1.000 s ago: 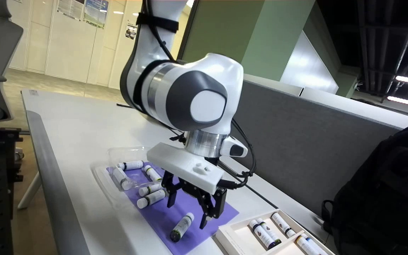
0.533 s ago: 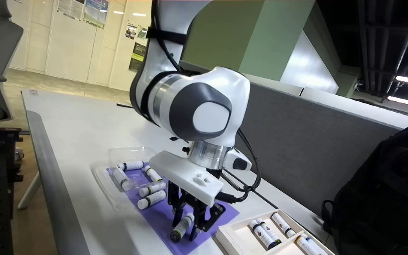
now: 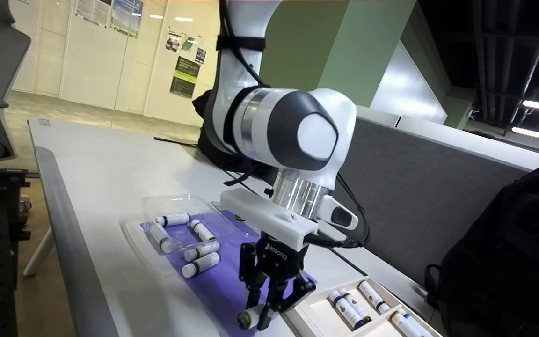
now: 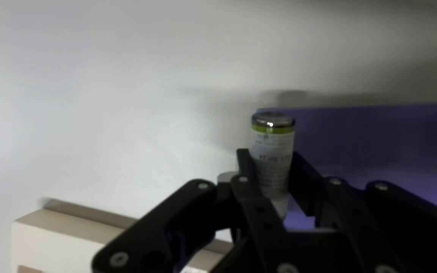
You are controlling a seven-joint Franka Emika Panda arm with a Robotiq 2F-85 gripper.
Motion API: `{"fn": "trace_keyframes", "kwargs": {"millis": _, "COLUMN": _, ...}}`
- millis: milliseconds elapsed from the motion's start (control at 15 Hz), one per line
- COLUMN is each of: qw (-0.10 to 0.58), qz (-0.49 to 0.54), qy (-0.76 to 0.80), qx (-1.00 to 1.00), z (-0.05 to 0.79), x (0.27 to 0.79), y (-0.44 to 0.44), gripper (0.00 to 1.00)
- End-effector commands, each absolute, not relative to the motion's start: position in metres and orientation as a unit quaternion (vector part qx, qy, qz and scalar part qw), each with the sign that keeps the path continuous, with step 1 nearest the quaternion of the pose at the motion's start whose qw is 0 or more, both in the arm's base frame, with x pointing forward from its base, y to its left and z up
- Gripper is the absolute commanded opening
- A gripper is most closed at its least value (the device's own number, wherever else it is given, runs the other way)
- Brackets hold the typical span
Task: Pick the object and put it in the plastic box
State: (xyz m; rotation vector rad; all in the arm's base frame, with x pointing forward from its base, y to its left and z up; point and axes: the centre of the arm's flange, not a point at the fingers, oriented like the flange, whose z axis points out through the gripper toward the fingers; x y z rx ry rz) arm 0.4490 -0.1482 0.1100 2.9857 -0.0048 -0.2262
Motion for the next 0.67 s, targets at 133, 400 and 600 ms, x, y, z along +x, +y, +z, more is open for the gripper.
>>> {"fn": "trace_keyframes", "kwargs": {"millis": 133, "qw": 0.061, "qz": -0.115, "qy": 0.002, "qx": 0.992, "z": 0.182, "x": 0.463, "y": -0.115, "gripper": 0.07}}
{"fn": "trace_keyframes", "kwargs": {"millis": 400, "qw": 0.032, "qz": -0.106, "qy": 0.039, "qx": 0.993, "z": 0.199, "x": 0.47, "y": -0.056, "gripper": 0.07}}
{"fn": "trace_keyframes", "kwargs": {"millis": 600, "qw": 0.006, "qz": -0.084, "qy": 0.065, "qx": 0.994, "z": 0.194, "x": 0.471, "y": -0.011, "gripper": 0.07}}
